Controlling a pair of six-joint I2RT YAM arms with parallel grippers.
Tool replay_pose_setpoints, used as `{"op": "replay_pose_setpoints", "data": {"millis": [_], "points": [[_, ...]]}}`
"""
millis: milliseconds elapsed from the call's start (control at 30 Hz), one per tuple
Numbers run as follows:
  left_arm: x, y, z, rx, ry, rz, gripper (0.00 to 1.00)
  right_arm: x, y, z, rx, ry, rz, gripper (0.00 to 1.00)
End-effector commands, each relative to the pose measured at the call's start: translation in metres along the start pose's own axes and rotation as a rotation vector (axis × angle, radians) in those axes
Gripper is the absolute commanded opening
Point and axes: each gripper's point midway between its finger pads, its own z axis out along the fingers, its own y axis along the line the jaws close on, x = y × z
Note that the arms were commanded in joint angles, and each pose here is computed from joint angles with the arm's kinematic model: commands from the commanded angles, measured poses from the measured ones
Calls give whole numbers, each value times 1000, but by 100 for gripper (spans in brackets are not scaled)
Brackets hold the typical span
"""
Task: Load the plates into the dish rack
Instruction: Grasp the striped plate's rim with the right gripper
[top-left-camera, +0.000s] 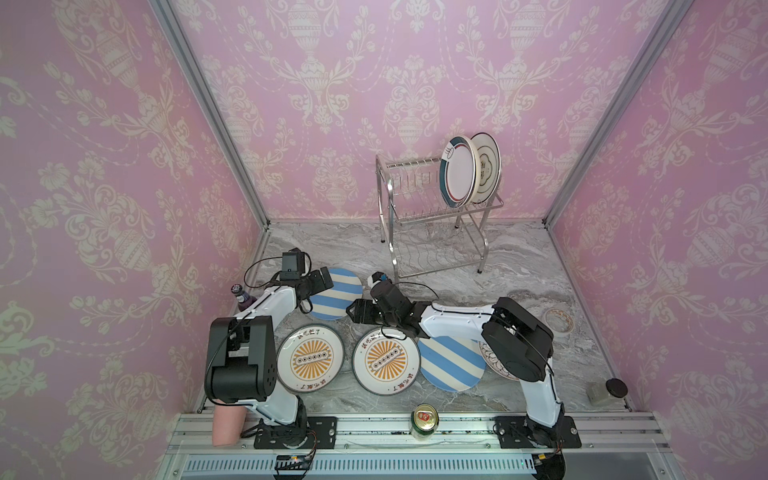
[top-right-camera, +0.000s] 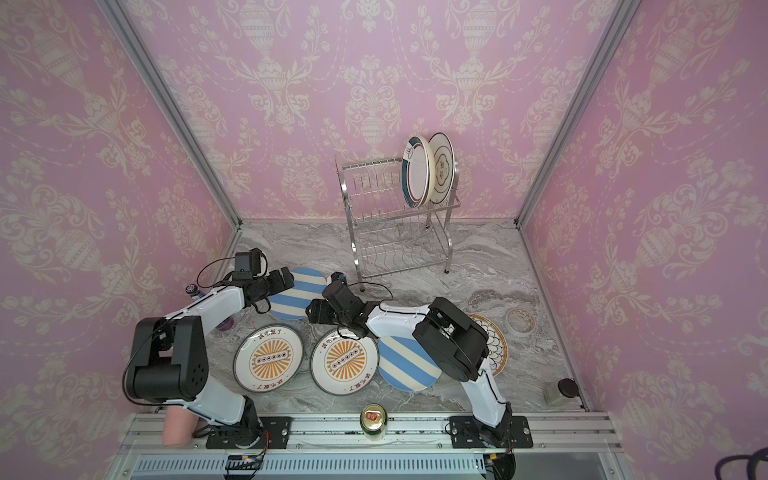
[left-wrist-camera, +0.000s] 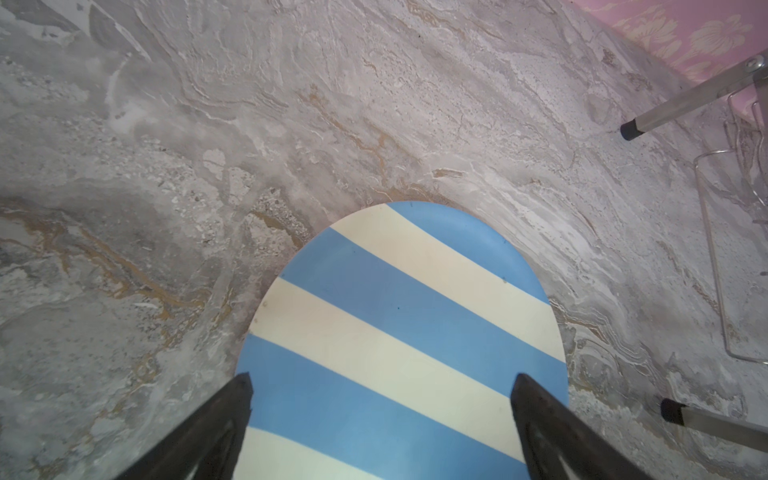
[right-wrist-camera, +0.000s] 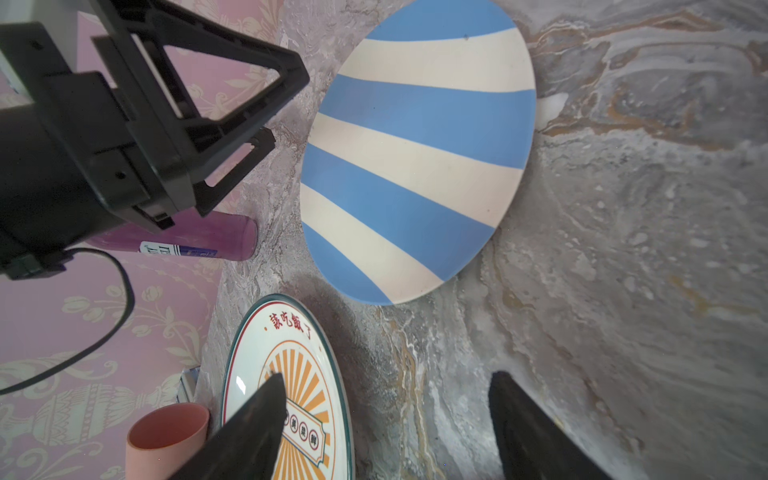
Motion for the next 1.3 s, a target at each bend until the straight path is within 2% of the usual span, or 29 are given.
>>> {"op": "replay_pose_setpoints", "data": {"millis": [0, 500, 767, 1000, 1267], "points": [[-13, -1, 4, 19, -30, 5, 99, -6, -3, 6, 34, -21, 3, 78], [-18, 0, 22, 78, -7, -4, 99, -12, -25, 30, 80, -31, 29, 77], [-14, 9, 31, 40, 10, -3, 99, -16, -34, 45, 93, -33, 41, 77], [-9, 5, 41, 71, 38, -9, 99, -18, -43, 55, 84, -32, 78, 77], [-27, 16, 27, -26, -8, 1, 99, -17, -43, 65, 69, -16, 94, 78]]}}
